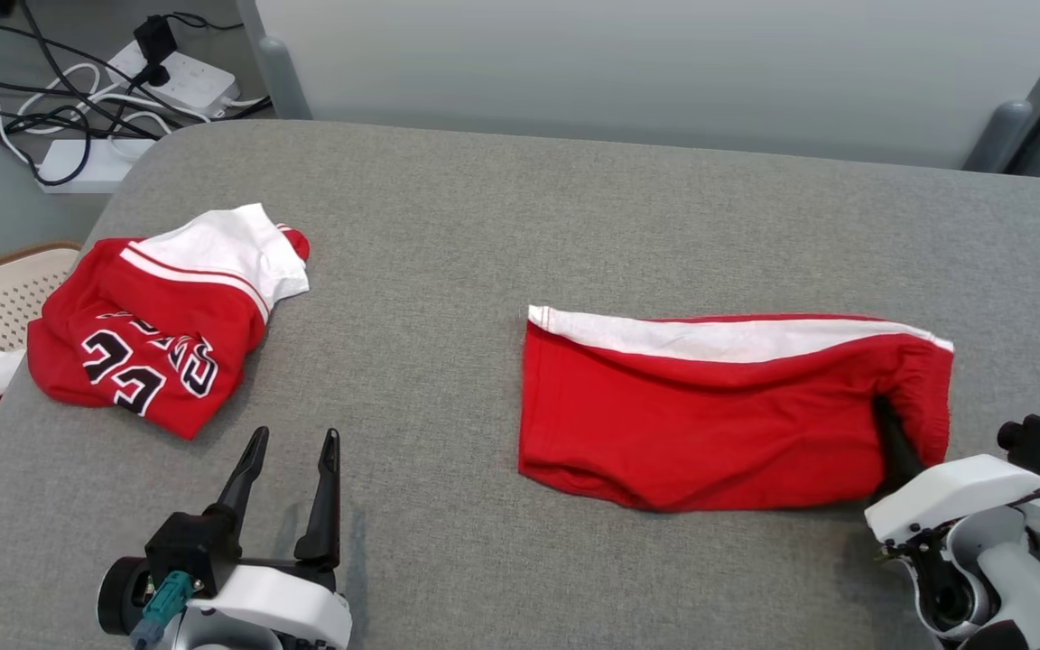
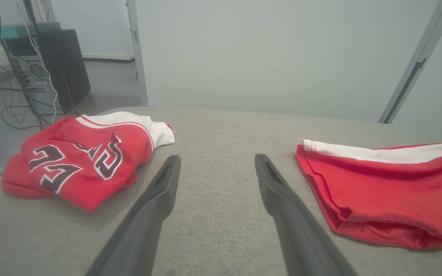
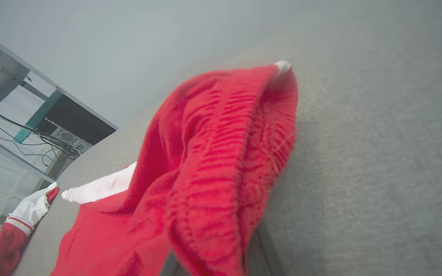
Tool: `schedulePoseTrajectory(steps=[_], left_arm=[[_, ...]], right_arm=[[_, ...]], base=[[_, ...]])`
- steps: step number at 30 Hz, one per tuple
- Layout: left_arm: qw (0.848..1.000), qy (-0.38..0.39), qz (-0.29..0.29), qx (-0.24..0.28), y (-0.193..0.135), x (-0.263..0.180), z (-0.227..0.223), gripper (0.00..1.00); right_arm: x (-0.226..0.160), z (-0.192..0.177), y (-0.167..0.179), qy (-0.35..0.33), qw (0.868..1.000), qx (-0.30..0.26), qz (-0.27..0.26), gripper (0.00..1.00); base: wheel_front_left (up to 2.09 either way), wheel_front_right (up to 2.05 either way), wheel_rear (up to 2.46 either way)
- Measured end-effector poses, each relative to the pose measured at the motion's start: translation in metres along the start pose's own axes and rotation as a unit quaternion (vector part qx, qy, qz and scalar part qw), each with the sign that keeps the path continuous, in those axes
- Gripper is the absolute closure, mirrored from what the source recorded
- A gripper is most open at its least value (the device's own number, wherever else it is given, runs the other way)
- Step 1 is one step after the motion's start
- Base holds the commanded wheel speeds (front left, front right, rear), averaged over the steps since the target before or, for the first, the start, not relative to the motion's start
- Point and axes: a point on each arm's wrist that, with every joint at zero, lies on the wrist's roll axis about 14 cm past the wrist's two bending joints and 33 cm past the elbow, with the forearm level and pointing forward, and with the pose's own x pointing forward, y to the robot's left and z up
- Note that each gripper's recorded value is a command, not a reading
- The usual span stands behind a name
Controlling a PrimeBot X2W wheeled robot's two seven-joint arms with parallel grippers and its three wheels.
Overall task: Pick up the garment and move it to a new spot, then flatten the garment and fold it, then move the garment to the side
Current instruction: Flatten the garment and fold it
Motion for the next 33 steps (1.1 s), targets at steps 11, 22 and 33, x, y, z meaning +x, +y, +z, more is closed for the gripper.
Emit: schedulePoseTrajectory(steps=[11, 22, 33], left_arm=[[1.0, -0.005, -0.016, -0.012, -0.012, -0.001, 0.003, 0.0], [0.999, -0.012, 0.025, -0.025, 0.011, -0.022, 0.008, 0.0], [0.999, -0.013, 0.045, -0.022, 0.021, -0.026, 0.009, 0.0]], right_arm=[[-0.002, 0.006, 0.083, 0.026, 0.986, -0.071, 0.146, 1.0], [0.005, -0.058, 0.154, 0.126, 0.951, -0.145, 0.242, 1.0], [0.026, -0.053, 0.172, 0.098, 0.945, -0.174, 0.26, 0.0]], base=[[0.0, 0.0, 0.0], [0.0, 0.0, 0.0], [0.0, 0.0, 0.0]])
